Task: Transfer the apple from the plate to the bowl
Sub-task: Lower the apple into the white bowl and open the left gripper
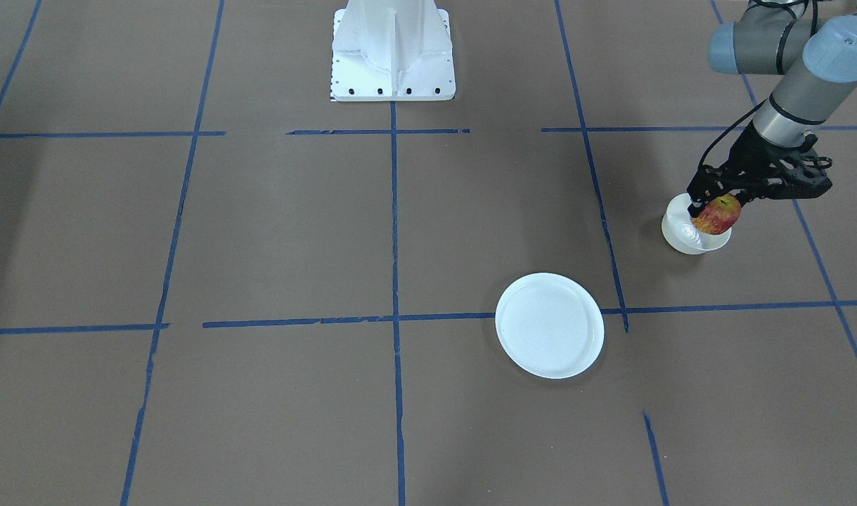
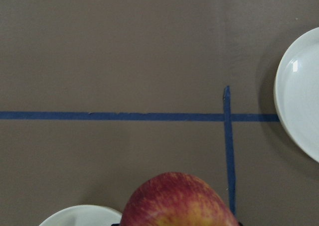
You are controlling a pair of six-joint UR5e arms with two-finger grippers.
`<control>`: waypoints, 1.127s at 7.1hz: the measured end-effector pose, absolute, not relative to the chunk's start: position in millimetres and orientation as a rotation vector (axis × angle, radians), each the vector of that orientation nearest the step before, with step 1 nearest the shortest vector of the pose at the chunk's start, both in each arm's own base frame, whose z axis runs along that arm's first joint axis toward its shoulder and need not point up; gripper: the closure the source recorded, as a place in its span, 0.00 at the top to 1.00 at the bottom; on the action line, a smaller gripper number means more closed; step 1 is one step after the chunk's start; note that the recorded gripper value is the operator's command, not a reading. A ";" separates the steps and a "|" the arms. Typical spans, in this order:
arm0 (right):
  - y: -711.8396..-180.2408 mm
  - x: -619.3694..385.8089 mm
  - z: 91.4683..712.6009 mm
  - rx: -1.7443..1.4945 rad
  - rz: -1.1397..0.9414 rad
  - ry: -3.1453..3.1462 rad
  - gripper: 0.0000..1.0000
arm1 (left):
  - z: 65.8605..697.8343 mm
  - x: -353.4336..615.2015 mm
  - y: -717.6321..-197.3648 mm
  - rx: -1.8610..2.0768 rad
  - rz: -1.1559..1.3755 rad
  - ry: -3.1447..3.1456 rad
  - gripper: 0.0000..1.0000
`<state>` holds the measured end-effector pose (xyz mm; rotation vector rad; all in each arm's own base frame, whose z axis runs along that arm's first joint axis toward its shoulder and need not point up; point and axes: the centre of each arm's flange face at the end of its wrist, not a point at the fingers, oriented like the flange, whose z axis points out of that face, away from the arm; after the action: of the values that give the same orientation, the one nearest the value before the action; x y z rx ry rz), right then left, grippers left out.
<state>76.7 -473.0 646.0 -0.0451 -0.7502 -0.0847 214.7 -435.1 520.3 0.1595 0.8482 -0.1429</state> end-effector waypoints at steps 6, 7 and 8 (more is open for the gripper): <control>-473.0 76.7 646.1 -0.045 -0.085 -0.750 1.00 | 551.6 252.9 -420.5 0.085 -0.117 0.832 0.00; -473.0 76.7 646.0 -0.045 -0.085 -0.750 1.00 | 556.8 253.8 -420.9 0.083 -0.112 0.826 0.93; -473.0 76.7 646.0 -0.045 -0.085 -0.750 1.00 | 560.4 254.2 -421.2 0.084 -0.101 0.822 1.00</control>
<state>76.7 -473.0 646.0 -0.0452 -0.7500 -0.0846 254.2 -421.2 560.4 0.0841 0.8220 -0.1008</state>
